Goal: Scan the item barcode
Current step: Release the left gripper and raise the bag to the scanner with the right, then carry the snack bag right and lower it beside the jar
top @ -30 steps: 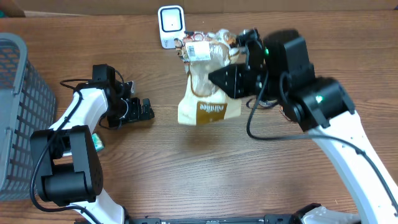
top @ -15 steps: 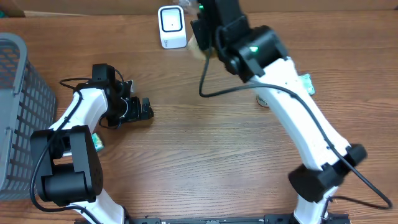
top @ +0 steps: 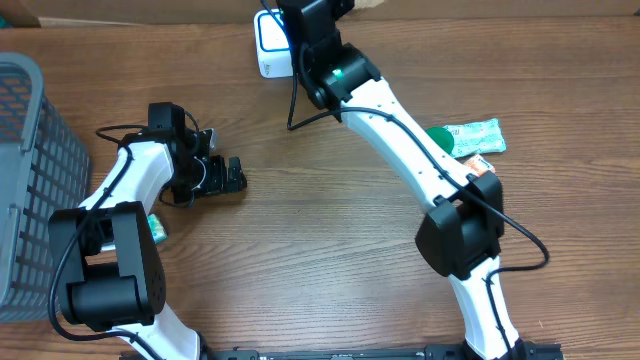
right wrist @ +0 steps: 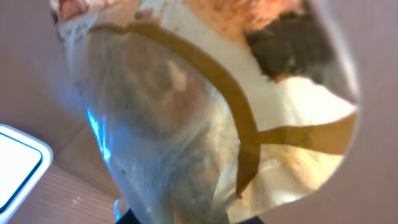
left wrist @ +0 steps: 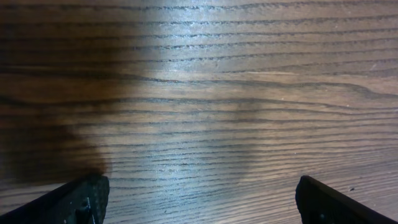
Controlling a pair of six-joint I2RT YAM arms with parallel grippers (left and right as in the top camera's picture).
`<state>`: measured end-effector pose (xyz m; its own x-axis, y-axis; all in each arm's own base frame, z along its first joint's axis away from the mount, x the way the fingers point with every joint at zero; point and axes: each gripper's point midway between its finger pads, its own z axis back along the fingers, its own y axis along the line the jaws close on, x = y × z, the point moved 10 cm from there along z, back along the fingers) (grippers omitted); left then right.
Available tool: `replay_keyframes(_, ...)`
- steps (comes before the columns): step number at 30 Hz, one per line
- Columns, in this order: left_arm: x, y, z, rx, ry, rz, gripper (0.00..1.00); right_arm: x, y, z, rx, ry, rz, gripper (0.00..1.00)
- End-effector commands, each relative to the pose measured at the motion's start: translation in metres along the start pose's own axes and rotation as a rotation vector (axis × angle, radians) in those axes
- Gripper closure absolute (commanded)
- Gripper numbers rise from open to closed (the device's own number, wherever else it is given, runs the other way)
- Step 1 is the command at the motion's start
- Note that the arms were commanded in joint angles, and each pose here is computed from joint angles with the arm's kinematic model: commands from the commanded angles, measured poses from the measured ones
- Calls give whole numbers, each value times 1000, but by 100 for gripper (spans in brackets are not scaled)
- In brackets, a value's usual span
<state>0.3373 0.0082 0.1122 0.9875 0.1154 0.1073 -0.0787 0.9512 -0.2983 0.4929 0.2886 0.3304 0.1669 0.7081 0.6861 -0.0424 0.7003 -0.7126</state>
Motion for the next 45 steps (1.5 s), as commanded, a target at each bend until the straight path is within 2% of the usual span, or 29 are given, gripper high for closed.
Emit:
replay_keyframes(1, 3, 1, -1, 2, -1, -6, 0, -7, 20, -16, -33, -2, 147, 96)
replay_keyframes(8, 3, 1, -1, 2, 0, -6, 1, -41, 67, -41, -25, 77, 194, 96)
replay_keyframes(11, 3, 1, -1, 3, 0, -6, 0, -49, 77, -47, -70, 94, 154, 96)
replay_keyframes(18, 3, 1, -1, 2, -1, -6, 1, -54, 87, -53, -74, 66, 81, 96)
replay_keyframes(33, 3, 1, -1, 2, -1, -6, 0, -66, 96, -61, -52, 73, 71, 96)
replay_keyframes(39, 3, 1, -1, 2, -1, -6, 0, -59, 92, -58, -56, 57, 59, 96)
replay_keyframes(44, 3, 1, -1, 2, 0, -6, 0, -28, 49, -35, -5, 21, -94, 96)
replay_keyframes(45, 3, 1, -1, 2, 0, -6, 0, -12, 16, -14, 71, 17, -197, 96)
